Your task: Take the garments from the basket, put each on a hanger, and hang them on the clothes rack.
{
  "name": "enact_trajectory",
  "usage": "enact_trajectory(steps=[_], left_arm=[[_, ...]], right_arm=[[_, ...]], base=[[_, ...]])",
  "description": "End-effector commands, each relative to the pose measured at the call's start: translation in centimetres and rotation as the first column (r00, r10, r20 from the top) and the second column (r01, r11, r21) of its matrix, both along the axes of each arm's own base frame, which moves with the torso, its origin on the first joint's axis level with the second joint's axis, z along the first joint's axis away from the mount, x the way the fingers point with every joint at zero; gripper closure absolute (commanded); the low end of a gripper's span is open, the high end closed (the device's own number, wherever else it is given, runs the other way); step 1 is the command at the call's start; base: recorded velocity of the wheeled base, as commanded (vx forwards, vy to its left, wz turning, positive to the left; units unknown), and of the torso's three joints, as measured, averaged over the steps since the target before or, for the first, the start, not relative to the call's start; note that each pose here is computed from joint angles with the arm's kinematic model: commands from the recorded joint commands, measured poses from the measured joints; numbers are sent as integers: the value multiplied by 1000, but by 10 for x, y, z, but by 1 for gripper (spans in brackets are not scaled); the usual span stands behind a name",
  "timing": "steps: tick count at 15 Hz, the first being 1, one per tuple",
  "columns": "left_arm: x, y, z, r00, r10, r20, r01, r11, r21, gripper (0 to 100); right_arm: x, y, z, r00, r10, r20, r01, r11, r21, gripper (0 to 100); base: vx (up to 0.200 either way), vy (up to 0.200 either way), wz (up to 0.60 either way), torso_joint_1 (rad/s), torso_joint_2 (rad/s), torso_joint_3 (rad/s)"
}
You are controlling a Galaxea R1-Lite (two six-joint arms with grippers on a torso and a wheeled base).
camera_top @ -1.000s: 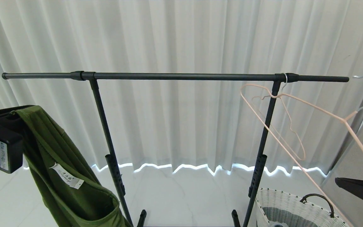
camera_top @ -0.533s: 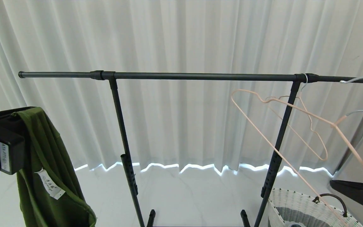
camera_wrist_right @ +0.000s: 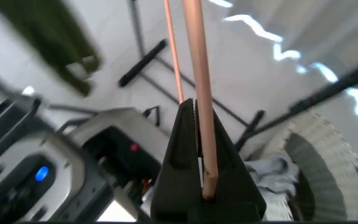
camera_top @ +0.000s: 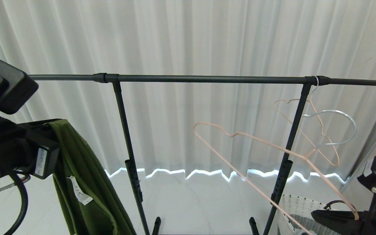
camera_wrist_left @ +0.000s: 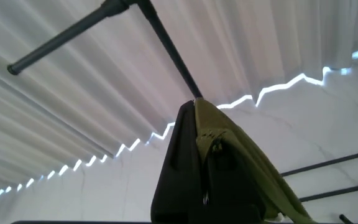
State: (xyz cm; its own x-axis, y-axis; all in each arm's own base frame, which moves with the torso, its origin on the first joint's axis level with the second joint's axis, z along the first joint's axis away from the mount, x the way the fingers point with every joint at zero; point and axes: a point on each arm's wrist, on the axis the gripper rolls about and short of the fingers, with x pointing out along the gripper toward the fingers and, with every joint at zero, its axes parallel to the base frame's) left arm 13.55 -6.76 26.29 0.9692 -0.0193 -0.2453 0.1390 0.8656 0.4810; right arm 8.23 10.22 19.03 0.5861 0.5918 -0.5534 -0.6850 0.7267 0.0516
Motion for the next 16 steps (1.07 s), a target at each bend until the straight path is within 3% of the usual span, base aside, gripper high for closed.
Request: enact_trajectory(steps=[1,3,5,6,8,9,16], left_arm=[[23,-11,-7,997,54,-50,-53,999,6,100],[43,-22,-4,992,109,-58,-110,994,-13,100],[49,-34,-10,993,84,-83,-86,996,-16,100],[50,-45,-13,994,57,-96,-62,997,-54,100],[53,-73,-13,993,9,-116,-33,979,-203,100],[56,-80,-15,992,6,-127,-35,972,-232,100],[50,-90,-20,989,-36,-141,3,974,-227,100]], right_arm=[[-3,6,-8,997,67,-31,-68,997,-31,100],[-12,15,-19,979,184,-83,-189,981,-50,100],[-18,27,-29,960,268,-85,-273,961,-47,100],[-20,34,-33,953,295,-74,-298,954,-32,100],[-17,45,-39,950,307,-60,-309,951,-20,100],[-15,49,-40,951,304,-57,-305,952,-16,100],[11,56,-39,982,190,-3,-190,981,30,100]], base=[[0,0,0,0,0,0],[0,0,0,0,0,0],[0,0,0,0,0,0],[0,0,0,0,0,0],[0,0,0,0,0,0],[0,0,0,0,0,0],[0,0,0,0,0,0]])
